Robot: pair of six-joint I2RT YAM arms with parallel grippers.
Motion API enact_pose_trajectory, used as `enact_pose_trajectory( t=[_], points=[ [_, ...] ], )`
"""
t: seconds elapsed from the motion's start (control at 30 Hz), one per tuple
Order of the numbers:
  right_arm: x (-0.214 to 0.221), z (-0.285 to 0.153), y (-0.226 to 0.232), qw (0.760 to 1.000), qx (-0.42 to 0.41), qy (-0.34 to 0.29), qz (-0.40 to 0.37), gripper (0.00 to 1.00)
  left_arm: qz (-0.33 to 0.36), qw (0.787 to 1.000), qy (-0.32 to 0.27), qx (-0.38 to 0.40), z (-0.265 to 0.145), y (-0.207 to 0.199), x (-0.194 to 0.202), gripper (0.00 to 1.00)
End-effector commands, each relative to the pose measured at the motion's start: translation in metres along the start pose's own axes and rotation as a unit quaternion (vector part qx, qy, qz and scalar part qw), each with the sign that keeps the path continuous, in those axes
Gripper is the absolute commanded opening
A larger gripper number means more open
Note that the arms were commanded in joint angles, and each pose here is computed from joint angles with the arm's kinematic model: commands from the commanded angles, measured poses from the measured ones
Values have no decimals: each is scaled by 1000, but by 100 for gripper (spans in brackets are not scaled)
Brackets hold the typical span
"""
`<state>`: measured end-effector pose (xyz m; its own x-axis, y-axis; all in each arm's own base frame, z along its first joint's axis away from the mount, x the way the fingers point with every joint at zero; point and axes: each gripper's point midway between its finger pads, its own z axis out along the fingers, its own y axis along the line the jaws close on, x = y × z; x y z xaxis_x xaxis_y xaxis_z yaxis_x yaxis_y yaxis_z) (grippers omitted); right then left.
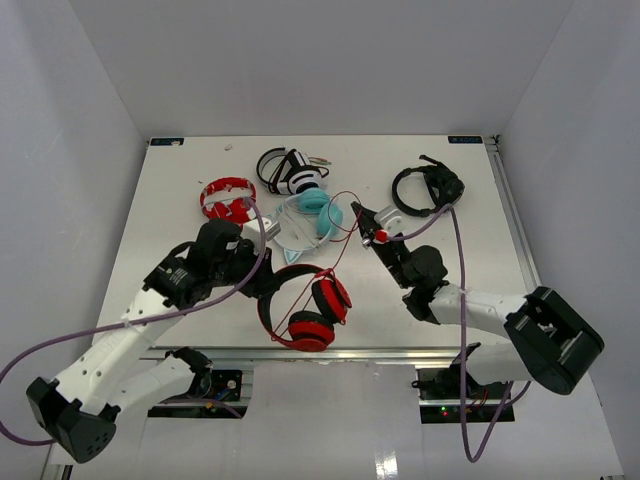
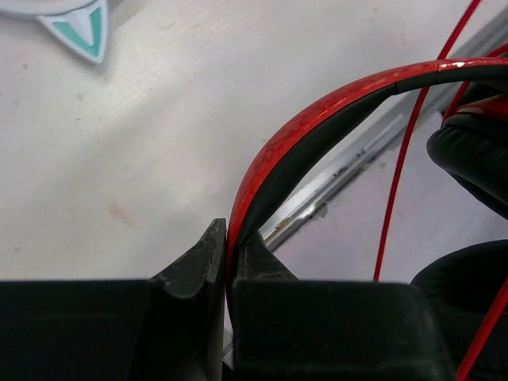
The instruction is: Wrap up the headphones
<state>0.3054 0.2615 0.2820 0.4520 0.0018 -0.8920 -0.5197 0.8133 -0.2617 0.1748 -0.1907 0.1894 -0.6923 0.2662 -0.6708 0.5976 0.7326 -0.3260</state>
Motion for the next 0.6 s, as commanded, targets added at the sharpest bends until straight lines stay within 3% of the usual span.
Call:
enact_pose_trajectory(
  t=[0.0, 0.07, 0.2, 0.43, 0.57],
  points=[
    [-122, 11, -19, 988, -9, -156, 3, 8, -3, 996, -19, -85, 0, 24, -30, 0],
    [-112, 23, -2, 994, -69, -81, 5, 8, -6, 990, -23, -137, 0, 39, -37, 0],
    [-100, 23, 30, 984, -176, 15, 19, 8, -11, 975, -34, -218, -2, 58, -48, 0],
    [-103, 18, 67, 949, -295, 85, 65, 8, 4, 957, -42, -287, 9, 59, -59, 0],
    [-87, 26, 67, 942, -297, 144, 63, 8, 32, 947, -55, -314, 12, 49, -66, 0]
  ],
)
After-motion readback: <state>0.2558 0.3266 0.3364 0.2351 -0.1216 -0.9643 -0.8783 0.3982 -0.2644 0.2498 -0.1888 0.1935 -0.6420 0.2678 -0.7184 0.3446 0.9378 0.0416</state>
